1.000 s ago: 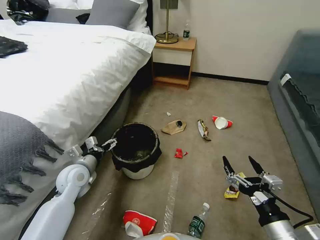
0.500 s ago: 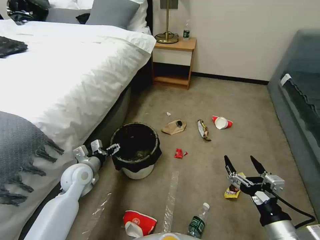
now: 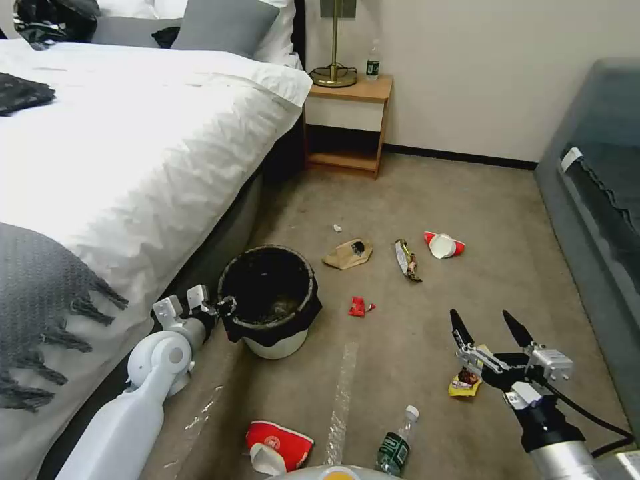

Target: Pick up the trash can from the floor.

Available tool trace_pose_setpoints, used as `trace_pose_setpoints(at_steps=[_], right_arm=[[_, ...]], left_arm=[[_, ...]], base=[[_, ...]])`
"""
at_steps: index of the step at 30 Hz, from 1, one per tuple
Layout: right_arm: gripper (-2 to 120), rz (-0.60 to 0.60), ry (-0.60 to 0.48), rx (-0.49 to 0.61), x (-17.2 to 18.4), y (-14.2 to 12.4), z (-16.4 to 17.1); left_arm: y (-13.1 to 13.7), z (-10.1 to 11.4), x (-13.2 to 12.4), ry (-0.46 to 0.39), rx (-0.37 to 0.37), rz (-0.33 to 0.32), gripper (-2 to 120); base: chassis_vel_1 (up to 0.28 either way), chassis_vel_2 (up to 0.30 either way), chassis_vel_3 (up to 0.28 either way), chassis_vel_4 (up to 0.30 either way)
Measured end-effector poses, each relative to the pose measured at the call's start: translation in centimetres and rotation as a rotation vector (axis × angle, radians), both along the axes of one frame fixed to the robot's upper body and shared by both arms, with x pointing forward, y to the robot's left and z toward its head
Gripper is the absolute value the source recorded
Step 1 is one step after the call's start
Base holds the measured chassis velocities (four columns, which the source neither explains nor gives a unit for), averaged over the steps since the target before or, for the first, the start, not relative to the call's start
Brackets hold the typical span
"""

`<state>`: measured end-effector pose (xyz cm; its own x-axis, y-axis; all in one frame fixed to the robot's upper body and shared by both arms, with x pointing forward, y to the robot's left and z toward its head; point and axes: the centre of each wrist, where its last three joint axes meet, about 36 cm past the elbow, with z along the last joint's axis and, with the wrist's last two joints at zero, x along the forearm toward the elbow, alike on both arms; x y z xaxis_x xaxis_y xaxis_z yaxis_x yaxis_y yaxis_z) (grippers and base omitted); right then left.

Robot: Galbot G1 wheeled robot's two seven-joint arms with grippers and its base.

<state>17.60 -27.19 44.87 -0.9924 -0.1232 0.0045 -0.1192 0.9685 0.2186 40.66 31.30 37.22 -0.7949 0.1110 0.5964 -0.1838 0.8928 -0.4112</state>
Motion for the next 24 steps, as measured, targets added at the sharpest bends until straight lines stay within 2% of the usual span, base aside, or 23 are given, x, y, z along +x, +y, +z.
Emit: trace_pose_setpoints(at_steps=[1,4,14,16,24], right_arm=[[100,-0.001,0.000,0.000,0.0,0.0,0.0],[100,-0.001,0.002,0.000,0.0,0.0,-0.1],[100,-0.002,0.005,-0.001,0.0,-0.1,-0.3],[100,-0.002,0.005,-0.002,0.0,-0.1,-0.3],[100,-0.001,0.004,-0.004,0.1,-0.1,-0.4]], left_arm=[[0.0,0.0,0.0,0.000,0.001,0.001,8],[0.0,-0.1,-0.1,-0.001,0.000,0.002,3],[-0.1,0.1,-0.4,-0.015,0.002,-0.005,3],[-0.3,1.6,-1.0,-0.055,0.014,-0.019,3],[-1.2,4.9,-2.6,-0.124,0.017,-0.056,3]], base=[[0.000,0.000,0.000,0.000],[0.000,0.000,0.000,0.000],[0.000,0.000,0.000,0.000],[0.000,0.000,0.000,0.000],[0.000,0.000,0.000,0.000]])
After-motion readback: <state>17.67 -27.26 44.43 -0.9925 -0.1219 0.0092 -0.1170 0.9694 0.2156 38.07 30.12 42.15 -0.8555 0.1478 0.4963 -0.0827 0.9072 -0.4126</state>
